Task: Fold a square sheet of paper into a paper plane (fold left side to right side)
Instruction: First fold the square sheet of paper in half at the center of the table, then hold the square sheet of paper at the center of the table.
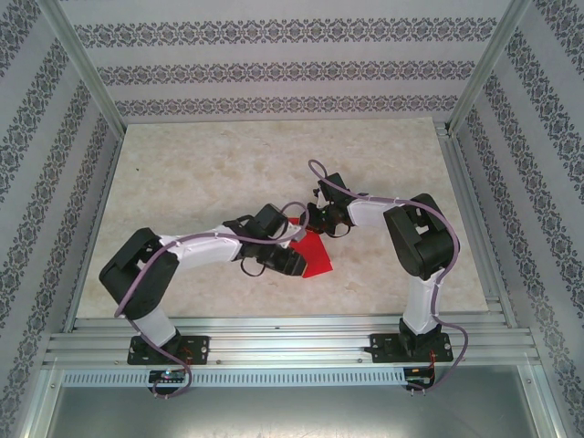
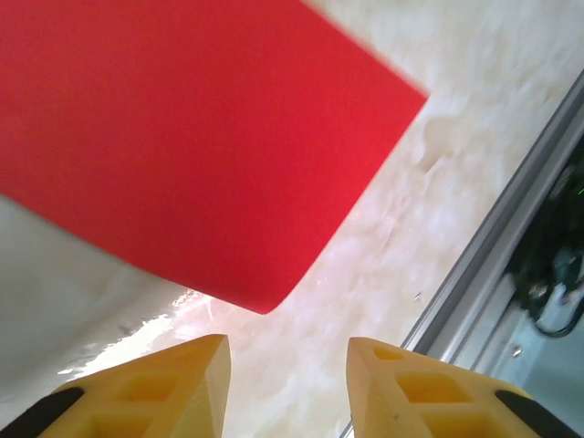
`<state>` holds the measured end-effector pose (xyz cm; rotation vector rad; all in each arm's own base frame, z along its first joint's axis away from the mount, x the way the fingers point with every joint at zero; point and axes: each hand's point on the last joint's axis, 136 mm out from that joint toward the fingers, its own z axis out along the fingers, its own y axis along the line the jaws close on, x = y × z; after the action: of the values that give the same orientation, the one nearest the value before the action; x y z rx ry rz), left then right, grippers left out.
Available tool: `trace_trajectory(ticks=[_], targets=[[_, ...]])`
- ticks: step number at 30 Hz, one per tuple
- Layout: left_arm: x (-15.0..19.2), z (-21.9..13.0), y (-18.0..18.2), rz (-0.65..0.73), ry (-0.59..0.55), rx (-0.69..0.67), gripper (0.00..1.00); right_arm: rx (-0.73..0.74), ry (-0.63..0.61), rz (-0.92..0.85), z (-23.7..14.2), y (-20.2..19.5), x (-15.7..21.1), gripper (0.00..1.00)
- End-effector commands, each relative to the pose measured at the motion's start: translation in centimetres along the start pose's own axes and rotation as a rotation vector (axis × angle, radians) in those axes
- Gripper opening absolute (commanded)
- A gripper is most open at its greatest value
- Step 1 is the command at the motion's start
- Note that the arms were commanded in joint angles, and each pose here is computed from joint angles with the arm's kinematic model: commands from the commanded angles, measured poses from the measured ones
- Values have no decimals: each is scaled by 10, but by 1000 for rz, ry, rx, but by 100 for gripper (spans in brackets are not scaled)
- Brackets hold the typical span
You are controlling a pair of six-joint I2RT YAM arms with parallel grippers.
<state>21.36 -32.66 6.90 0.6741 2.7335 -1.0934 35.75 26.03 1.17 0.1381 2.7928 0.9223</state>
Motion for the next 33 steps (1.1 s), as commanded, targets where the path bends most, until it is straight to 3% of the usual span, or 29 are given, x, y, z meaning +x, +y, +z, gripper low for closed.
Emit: trace_trajectory(ticks=[1,12,22,28,33], targets=[[-25,-20,-1,-48,-71,45,37,134,30,17,12,-37,15,10],[-61,16,18,-107,-77,75,30,137,34,15,11,-37,17,11],[-31,39,55,-160,3,-33,30,82,-3,-1,2,-18,4,13],[-19,50,69,-189,37,-73,30,17,-79,-20,-31,6,-13,22],[-16,50,73,-197,41,-89,30,29,-104,-34,-65,6,-6,24]])
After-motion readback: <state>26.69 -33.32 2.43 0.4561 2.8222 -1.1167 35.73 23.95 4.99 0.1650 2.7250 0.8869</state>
